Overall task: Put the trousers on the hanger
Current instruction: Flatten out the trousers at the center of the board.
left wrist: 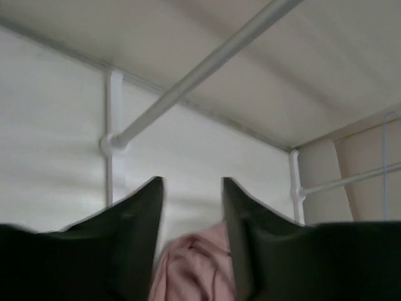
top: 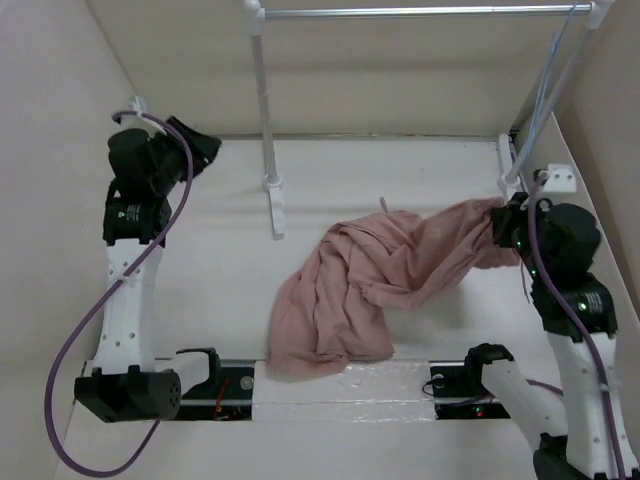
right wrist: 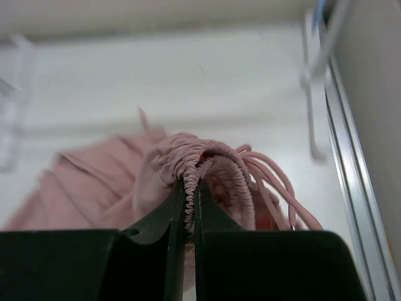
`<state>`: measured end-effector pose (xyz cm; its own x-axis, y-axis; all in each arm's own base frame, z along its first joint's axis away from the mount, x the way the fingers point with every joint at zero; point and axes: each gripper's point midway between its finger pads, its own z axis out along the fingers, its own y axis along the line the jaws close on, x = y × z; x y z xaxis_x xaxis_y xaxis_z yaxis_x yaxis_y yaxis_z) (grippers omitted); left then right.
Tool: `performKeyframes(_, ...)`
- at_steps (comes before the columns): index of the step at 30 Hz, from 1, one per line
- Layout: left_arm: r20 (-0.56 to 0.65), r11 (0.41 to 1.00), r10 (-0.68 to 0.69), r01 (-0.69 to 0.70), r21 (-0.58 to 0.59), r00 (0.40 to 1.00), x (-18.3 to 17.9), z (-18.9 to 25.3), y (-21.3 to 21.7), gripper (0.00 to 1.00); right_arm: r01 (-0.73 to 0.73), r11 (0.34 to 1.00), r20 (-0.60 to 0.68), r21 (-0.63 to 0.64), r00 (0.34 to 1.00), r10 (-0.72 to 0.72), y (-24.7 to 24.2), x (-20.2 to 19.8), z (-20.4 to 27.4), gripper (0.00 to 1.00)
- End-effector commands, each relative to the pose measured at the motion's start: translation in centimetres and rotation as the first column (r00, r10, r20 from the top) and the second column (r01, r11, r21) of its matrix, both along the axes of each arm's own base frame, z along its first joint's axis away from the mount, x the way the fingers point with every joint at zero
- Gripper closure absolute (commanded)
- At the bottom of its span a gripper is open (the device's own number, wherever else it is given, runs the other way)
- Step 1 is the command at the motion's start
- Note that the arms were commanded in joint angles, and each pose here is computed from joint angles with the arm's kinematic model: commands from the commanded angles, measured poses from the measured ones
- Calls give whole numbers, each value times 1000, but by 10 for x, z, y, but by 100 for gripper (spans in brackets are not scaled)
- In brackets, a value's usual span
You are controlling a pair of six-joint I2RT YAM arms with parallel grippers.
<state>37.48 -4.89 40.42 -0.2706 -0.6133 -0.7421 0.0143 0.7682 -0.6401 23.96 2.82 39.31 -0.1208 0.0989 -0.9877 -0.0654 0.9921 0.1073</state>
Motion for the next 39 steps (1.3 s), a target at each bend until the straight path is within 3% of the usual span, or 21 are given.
performKeyframes(1, -364, 998, -60, 48, -42, 929, -14, -147, -9, 53, 139, 988, -361, -63, 920, -152, -28, 3, -115, 100)
performKeyframes(3, -467, 993, -122, 110, -52, 876, -44, -206, -23, 36, 89, 996, -328, -29, 940, -94, -17, 16, -108, 100)
performKeyframes(4, -490, 986, -165, 155, -61, 856, -54, -221, -35, 32, 59, 998, -314, -36, 947, -67, -13, 22, -102, 100)
performKeyframes(9, -513, 893, -376, 449, 21, 772, -113, -248, -144, 13, -64, 992, -215, -112, 976, 39, 4, 63, -42, 100)
performKeyframes(11, -540, 892, -371, 452, 18, 755, -123, -253, -158, 10, -26, 988, -199, -154, 980, -6, -1, 67, -23, 100)
performKeyframes(12, -570, 853, -445, 520, -36, 691, -146, -268, -180, 3, -33, 986, -145, -163, 989, 9, 3, 72, 4, 100)
performKeyframes(14, -582, 845, -449, 533, -31, 678, -153, -277, -185, 3, -69, 985, -143, -161, 989, 46, 13, 73, 9, 100)
performKeyframes(19, -686, 762, -458, 647, 26, 566, -194, -318, -215, 1, -160, 972, -145, -171, 980, 136, 61, 84, 19, 100)
performKeyframes(20, -701, 773, -382, 624, 114, 602, -189, -323, -208, 1, -173, 970, -132, -173, 980, 152, 70, 83, 24, 100)
performKeyframes(25, -761, 738, -296, 644, 202, 578, -187, -366, -205, 1, -204, 967, -89, -151, 977, 192, 81, 87, 46, 100)
performKeyframes(26, -762, 739, -262, 631, 237, 592, -181, -371, -202, 7, -218, 965, -86, -148, 975, 207, 84, 88, 47, 100)
performKeyframes(27, -779, 736, -217, 623, 265, 588, -179, -383, -197, 30, -228, 963, -75, -143, 973, 219, 87, 88, 51, 100)
performKeyframes(28, -776, 741, -181, 603, 297, 604, -174, -386, -193, 53, -240, 961, -68, -140, 970, 232, 89, 88, 53, 100)
performKeyframes(29, -761, 743, -119, 565, 357, 638, -166, -383, -184, 94, -257, 957, -50, -133, 966, 252, 92, 86, 60, 100)
performKeyframes(30, -752, 769, -74, 517, 376, 655, -154, -379, -175, 100, -269, 954, -41, -132, 963, 266, 97, 85, 64, 100)
performKeyframes(32, -733, 790, -12, 456, 410, 680, -137, -364, -155, 100, -317, 941, -16, -121, 948, 318, 106, 82, 74, 100)
performKeyframes(34, -662, 843, 69, 311, 438, 746, -99, -325, -118, 100, -365, 925, 32, -104, 928, 370, 115, 81, 97, 100)
performKeyframes(36, -575, 882, 111, 186, 432, 810, -72, -266, -86, 100, -372, 923, 128, -97, 915, 382, 113, 68, 138, 100)
performKeyframes(38, -488, 888, 238, 15, 460, 840, -49, -217, -26, 100, -332, 938, 188, -96, 919, 345, 96, 58, 164, 100)
performKeyframes(39, -381, 897, 259, -75, 435, 888, -37, -162, -10, 100, -319, 943, 242, -96, 911, 333, 86, 44, 183, 100)
